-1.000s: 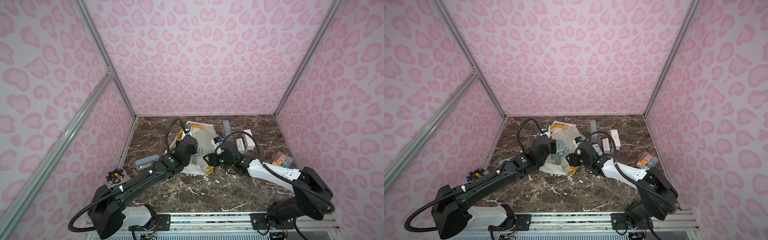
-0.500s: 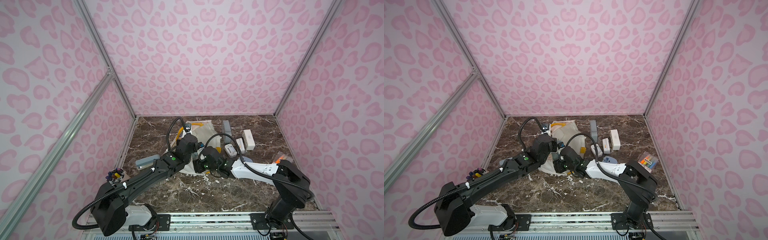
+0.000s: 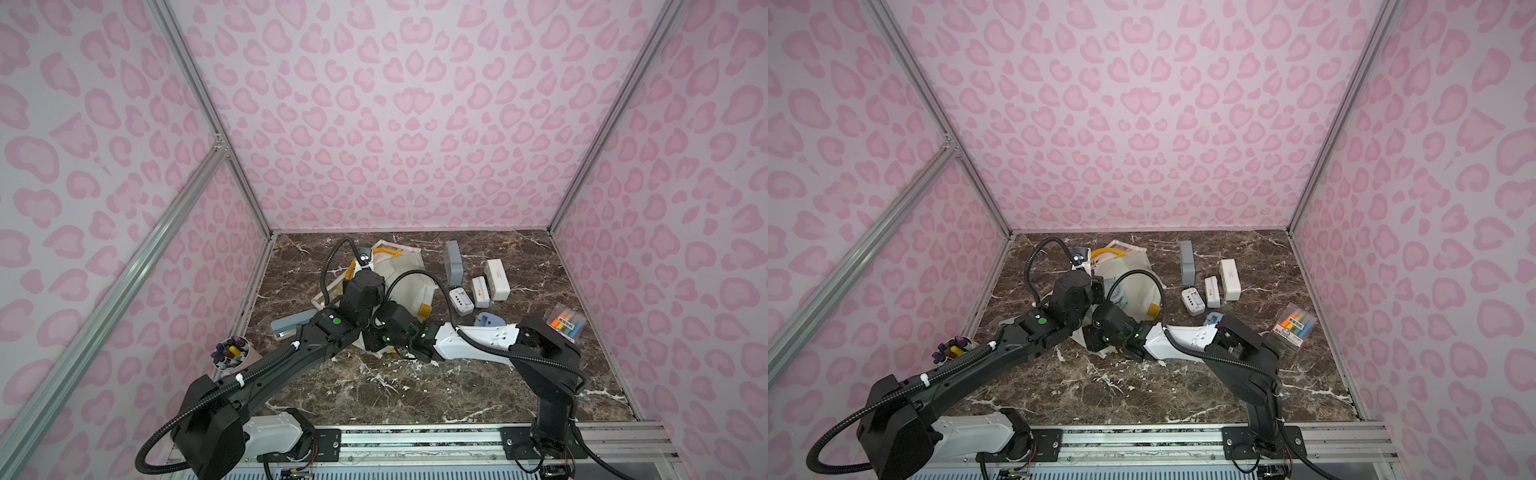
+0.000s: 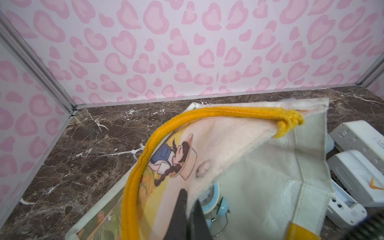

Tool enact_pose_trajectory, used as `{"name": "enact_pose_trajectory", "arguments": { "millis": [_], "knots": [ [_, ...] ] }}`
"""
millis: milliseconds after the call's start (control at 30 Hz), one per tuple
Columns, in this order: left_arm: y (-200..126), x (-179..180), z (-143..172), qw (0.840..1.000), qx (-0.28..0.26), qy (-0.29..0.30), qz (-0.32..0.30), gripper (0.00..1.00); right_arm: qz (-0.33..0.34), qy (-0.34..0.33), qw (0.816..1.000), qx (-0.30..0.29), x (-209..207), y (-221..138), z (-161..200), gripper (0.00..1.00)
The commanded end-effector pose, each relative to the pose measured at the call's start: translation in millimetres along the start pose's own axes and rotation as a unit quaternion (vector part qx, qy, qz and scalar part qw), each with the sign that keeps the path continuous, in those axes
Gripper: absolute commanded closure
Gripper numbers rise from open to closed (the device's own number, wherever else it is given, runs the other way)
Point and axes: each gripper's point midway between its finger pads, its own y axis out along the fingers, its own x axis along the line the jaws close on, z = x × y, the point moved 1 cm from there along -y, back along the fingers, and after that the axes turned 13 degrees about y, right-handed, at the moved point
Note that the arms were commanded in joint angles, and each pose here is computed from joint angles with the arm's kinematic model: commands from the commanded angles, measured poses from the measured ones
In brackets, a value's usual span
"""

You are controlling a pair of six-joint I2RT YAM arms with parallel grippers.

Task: Take the alarm clock out of the canvas bag
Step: Adjust the canvas bag at the center of the board, then pick up the alarm from the canvas bag.

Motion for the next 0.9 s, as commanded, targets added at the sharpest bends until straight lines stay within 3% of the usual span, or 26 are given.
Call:
{"name": "enact_pose_trajectory", "arguments": {
  "millis": [0,333,633,767,867],
  "knots": [
    [-5,-5,5,1.0,-0.002,0.002,0.025,0.97,-0.004,0.028,0.999,-0.044,-4,-7,-13,0.37],
    [-19,-4,17,0.999,-0.009,-0.007,0.047,0.97,-0.011,0.116,0.989,-0.086,-49,-33,-37,0.33],
    [-22,-4,18,0.998,-0.008,-0.007,0.054,0.97,-0.026,0.155,0.984,-0.08,-64,-26,-43,0.33],
    [-20,-6,19,0.998,-0.005,-0.008,0.055,0.97,-0.055,0.142,0.984,-0.087,-57,-25,-46,0.36],
    [-19,-6,18,0.998,-0.005,-0.008,0.055,0.97,-0.055,0.106,0.99,-0.075,-49,-22,-42,0.32]
  ]
}}
